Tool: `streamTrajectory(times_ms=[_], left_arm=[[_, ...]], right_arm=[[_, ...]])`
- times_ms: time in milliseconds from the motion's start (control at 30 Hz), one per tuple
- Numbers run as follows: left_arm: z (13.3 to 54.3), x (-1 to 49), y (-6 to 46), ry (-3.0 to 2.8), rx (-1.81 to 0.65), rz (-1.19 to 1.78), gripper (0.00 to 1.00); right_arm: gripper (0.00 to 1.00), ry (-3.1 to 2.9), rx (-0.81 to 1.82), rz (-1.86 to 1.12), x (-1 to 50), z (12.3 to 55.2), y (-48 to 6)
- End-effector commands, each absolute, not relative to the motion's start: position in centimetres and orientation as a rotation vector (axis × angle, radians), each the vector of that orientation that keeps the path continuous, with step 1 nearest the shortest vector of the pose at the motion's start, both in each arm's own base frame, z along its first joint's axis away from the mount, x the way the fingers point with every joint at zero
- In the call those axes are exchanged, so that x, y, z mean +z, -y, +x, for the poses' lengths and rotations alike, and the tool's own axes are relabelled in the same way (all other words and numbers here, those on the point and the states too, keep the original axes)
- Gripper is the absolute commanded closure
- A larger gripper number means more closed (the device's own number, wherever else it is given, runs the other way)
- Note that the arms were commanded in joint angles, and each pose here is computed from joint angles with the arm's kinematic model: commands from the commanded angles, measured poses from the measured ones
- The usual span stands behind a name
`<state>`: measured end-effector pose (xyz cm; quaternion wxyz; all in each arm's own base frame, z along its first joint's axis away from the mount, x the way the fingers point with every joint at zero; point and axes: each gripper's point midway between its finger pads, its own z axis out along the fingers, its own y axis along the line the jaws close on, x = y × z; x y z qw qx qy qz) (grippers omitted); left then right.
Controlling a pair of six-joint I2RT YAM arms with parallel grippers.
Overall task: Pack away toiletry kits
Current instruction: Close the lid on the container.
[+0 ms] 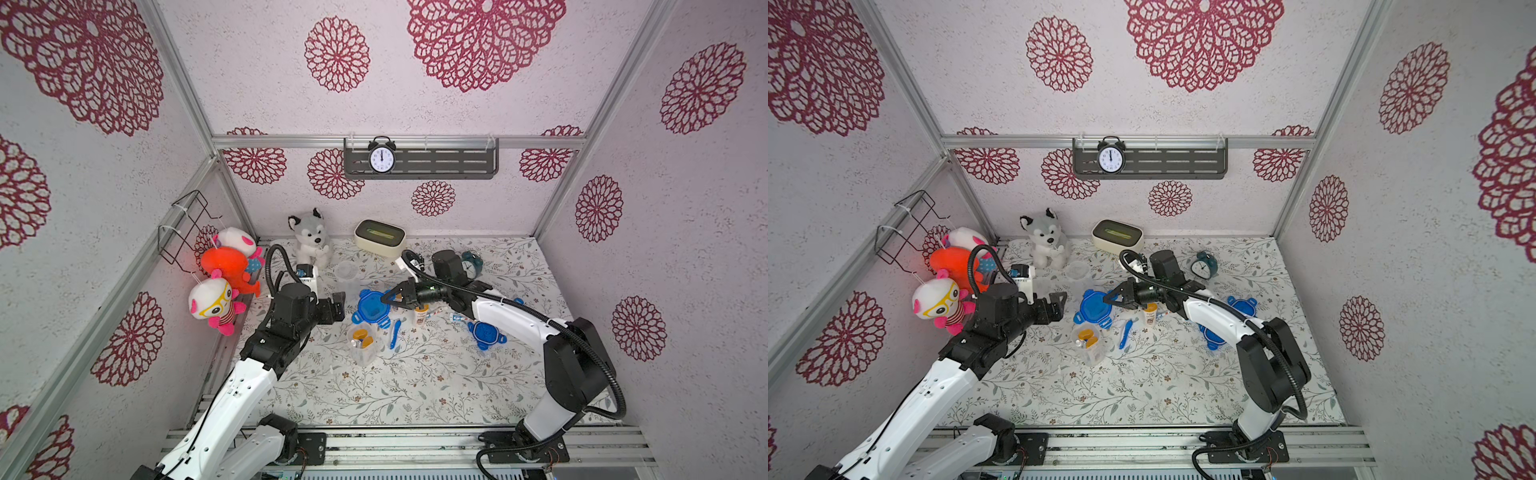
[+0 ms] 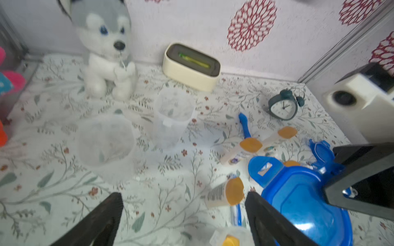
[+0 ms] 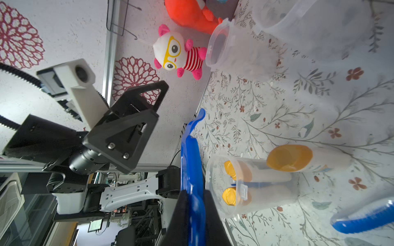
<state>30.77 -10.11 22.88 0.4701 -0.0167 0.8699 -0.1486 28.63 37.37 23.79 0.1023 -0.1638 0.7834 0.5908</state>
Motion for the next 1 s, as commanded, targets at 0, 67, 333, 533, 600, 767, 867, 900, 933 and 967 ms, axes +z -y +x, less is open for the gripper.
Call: streamTrajectory(times_ms=[0,67,333,533,600,767,867,900,933,967], left_arm=[[28.3,21.6,10.3,-2.213,-0.494,-0.146,0.05],[27.5,21.3,10.2,-2.234,-0.525,-0.173,0.05],[25.0,20.1,10.7,-2.314,-0.610,-0.171,0.02],[24.7,19.2,11.4,-2.344,-0.662,-0.179,0.00],[24.6,18.9,11.9,-2.353,-0.694,-0.163,0.01],[24.8,17.9,12.4,-2.390,-0.713,-0.146,0.05],[25.0,17.6,12.6,-2.390,-0.721,-0.144,0.08],[25.0,17.5,12.6,-2.390,-0.723,-0.145,0.08],[25.1,17.4,12.7,-2.390,-0.726,-0.143,0.09],[25.1,17.3,12.7,-2.390,-0.726,-0.145,0.10]], right_arm=[[0.98,-2.253,1.786,-0.611,25.0,27.4,-38.7],[0.99,-2.269,1.801,-0.612,24.5,26.9,-39.3],[0.99,-2.311,1.861,-0.587,22.8,26.0,-41.2],[0.99,-2.331,1.879,-0.561,21.7,25.7,-41.7],[0.99,-2.335,1.887,-0.569,21.5,25.5,-41.7],[0.99,-2.371,1.869,-0.588,20.6,25.2,-41.6],[0.99,-2.389,1.868,-0.591,20.2,25.1,-41.5],[0.99,-2.393,1.865,-0.590,20.0,25.1,-41.5],[0.99,-2.396,1.863,-0.591,20.0,25.1,-41.5],[0.99,-2.394,1.863,-0.594,20.0,25.1,-41.5]])
